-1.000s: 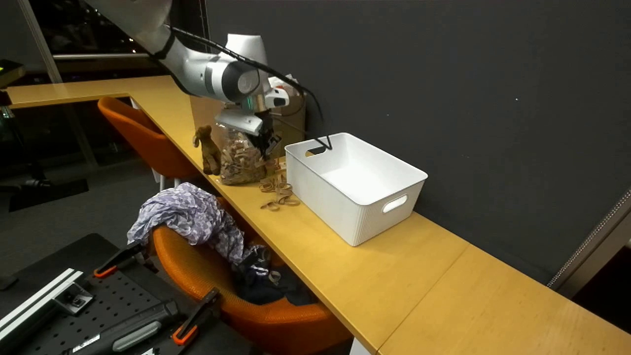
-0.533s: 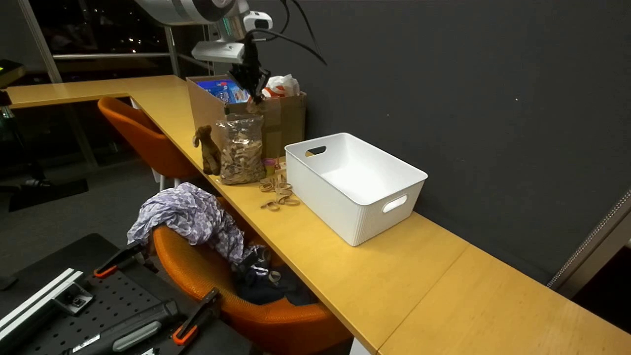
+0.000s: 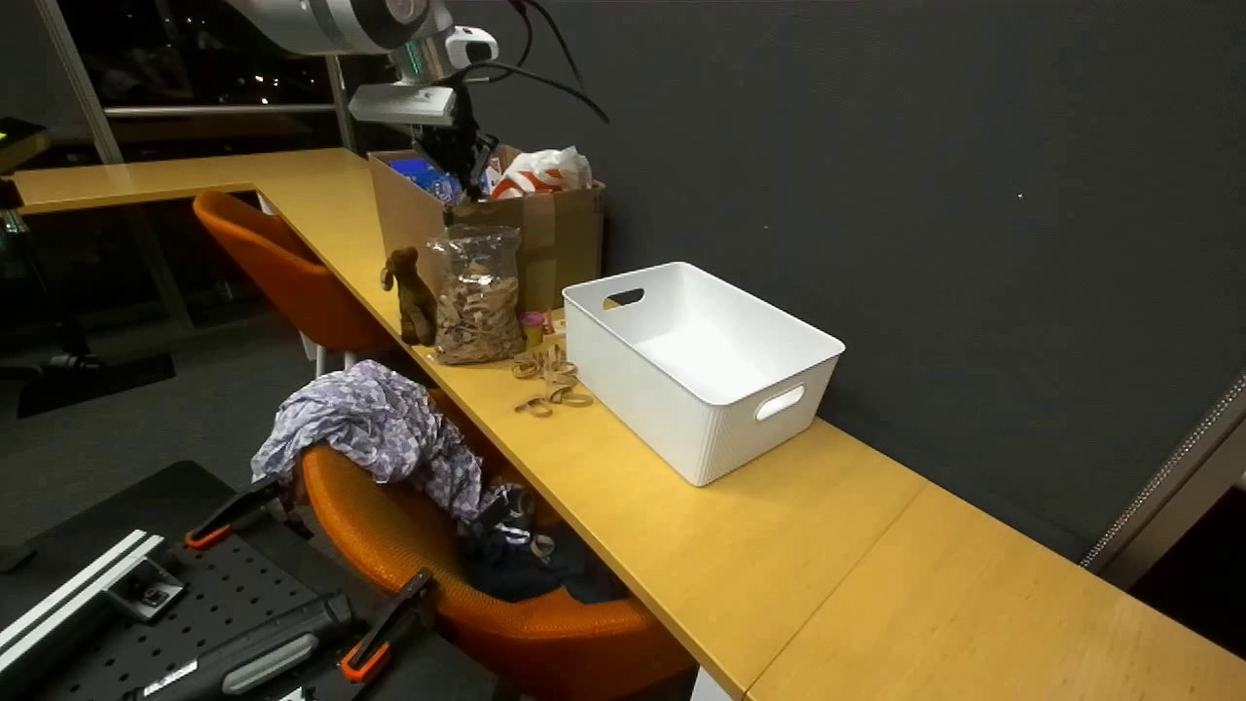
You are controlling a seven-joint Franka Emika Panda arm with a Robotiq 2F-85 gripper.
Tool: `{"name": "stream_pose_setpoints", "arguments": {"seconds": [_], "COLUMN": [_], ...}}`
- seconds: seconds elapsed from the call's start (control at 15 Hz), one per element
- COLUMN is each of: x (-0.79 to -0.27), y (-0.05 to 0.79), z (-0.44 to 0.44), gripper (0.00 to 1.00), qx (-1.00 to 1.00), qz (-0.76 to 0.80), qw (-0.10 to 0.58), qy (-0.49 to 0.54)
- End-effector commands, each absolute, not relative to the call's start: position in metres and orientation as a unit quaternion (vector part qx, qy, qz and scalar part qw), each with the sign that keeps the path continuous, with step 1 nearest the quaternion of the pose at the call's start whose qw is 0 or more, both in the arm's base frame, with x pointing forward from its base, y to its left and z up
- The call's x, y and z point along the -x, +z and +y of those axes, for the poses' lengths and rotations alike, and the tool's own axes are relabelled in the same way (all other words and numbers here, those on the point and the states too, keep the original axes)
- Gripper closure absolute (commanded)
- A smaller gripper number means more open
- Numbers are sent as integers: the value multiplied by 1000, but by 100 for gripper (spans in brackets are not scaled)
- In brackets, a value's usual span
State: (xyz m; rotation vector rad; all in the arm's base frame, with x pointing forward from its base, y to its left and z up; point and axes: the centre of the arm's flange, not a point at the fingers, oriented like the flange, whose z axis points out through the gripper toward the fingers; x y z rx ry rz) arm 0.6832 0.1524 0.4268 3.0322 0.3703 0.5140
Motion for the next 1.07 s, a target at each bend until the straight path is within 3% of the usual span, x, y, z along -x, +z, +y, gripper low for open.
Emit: {"name": "stream_pose_setpoints", "arguments": {"seconds": [0.0,0.73,0.87,1.0], "x": [-708,-736,-736,-735], "y": [393,366,365,366], "z": [170,217,215,212], "gripper": [99,99,68,56], "qx": [-972,-950,-950,-952], "qz": [165,252,250,246], "qw": [31,64,62,63], "qy": [162,176,174,173]}}
